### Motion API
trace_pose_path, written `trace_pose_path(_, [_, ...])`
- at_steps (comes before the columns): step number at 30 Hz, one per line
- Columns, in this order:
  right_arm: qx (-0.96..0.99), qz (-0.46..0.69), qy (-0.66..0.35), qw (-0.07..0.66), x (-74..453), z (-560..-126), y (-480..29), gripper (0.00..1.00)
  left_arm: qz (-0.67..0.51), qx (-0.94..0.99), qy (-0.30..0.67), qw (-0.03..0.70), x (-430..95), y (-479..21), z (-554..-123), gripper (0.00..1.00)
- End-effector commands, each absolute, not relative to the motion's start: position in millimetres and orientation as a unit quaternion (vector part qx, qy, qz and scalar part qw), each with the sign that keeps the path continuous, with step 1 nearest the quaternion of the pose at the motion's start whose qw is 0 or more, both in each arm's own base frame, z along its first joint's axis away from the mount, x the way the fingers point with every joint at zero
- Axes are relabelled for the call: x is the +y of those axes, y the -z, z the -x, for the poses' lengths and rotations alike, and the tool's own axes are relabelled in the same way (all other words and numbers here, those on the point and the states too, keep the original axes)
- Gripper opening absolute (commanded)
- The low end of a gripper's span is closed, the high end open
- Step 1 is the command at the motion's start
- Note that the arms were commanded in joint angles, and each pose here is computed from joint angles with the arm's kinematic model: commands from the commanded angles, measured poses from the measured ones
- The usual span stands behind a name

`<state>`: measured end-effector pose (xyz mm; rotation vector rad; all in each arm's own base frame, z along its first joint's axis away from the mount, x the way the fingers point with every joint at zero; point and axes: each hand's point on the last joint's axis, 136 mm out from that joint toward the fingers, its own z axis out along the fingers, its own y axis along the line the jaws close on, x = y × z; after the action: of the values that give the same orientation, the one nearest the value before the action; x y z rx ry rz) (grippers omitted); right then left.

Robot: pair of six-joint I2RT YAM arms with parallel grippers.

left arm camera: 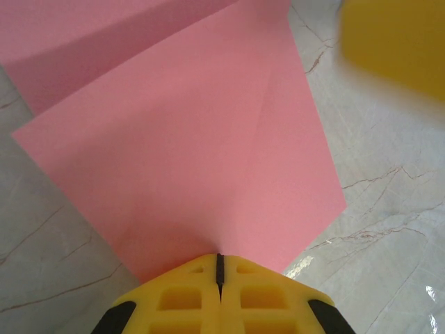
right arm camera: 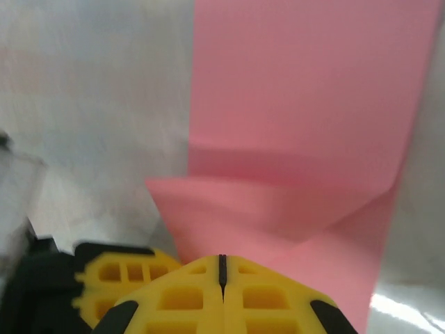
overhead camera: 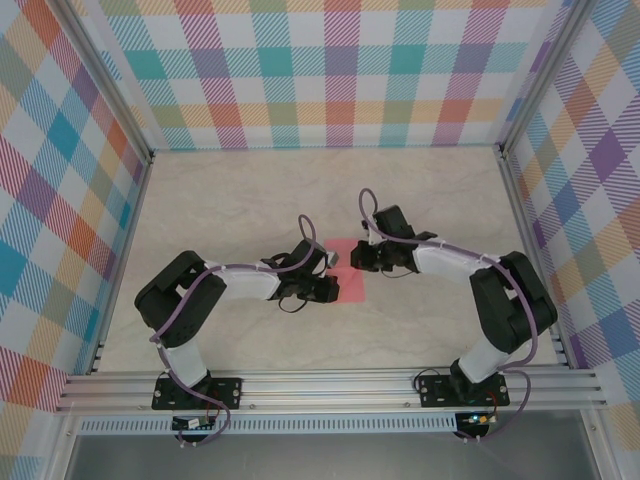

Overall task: Fold a paper plane with a square sheet of paper (fold left side to right side)
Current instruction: Fold the triangle a second time at the center of the table.

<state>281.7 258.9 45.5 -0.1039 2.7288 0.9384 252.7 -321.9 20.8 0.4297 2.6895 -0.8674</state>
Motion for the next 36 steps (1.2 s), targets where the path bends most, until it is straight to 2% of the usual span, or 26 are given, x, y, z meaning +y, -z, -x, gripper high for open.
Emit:
trace_pose_path(1, [0.922,0.016,-0.369,0.118,273.1,-281.8,-39.8,0.04,-0.137,0.947,0.269,0.106,-302.5,-2.8,-237.5,0.0])
trace_pose_path(20, [0.92,0.022,-0.375,0.108,279.5,-282.3,-28.2,0.04,-0.139,0.949,0.262,0.105,-301.1,-3.3,-238.4,0.0])
trace_pose_path(31, [0.946,0.023,-0.299,0.121,255.9,-285.6,-1.9,0.04,-0.139,0.952,0.256,0.098,-299.7,-0.1,-237.6,0.0])
trace_pose_path(36, [0.946,0.02,-0.297,0.131,250.6,-294.6,-1.1,0.04,-0.139,0.952,0.254,0.098,-299.2,1.1,-237.2,0.0])
